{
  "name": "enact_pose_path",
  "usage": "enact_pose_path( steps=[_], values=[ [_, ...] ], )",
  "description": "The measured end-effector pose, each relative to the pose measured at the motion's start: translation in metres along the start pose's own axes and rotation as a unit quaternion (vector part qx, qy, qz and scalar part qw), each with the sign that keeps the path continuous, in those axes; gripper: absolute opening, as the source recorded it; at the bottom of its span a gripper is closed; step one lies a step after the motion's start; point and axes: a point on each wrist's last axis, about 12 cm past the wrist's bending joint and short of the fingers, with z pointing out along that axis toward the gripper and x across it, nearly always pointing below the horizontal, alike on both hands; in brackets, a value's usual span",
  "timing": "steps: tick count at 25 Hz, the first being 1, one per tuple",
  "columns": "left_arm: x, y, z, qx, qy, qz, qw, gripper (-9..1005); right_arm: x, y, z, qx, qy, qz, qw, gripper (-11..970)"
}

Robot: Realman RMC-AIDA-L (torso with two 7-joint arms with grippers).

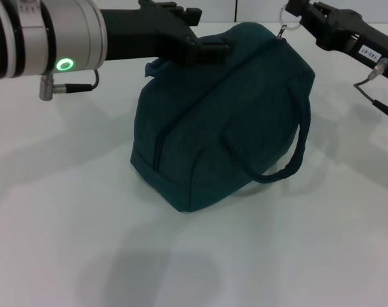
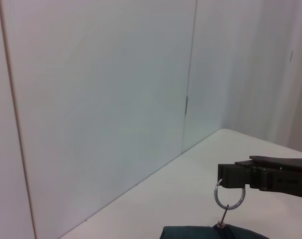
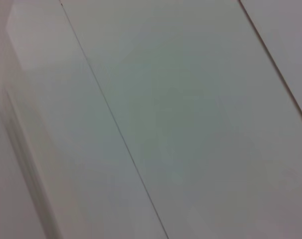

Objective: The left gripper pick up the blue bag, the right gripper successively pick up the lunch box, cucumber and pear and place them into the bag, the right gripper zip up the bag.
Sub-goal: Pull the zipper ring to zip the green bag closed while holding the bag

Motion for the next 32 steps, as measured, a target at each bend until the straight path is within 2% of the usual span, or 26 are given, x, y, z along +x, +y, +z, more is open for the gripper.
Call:
enact_pose_path(
  steps=[3,8,12,22,30,32],
  values=[
    [0.000,0.002,0.000,-0.003,0.000,-0.004,1.000,648,0.000,0.000,0.000,0.000,0.000,0.000,1.000,17],
    [0.005,0.014,0.004,-0.008,0.008,-0.035,0.999,873,0.000,0.001,0.000,-0.001,-0.001,0.001,1.000,17],
    [0.012,0.021,0.011,0.002,0.024,-0.062,0.998,871,0.001,0.000,0.000,-0.001,0.000,0.001,1.000,17],
    [0.014,0.020,0.019,0.028,0.045,-0.081,0.995,867,0.003,0.000,-0.002,0.002,0.002,0.004,1.000,16],
    [0.019,0.027,0.022,0.026,0.051,-0.117,0.991,861,0.003,0.000,-0.002,0.000,0.002,0.005,1.000,16],
    [0.020,0.027,0.022,0.027,0.052,-0.114,0.992,815,0.003,0.000,-0.002,0.000,0.002,0.005,1.000,16]
  ],
)
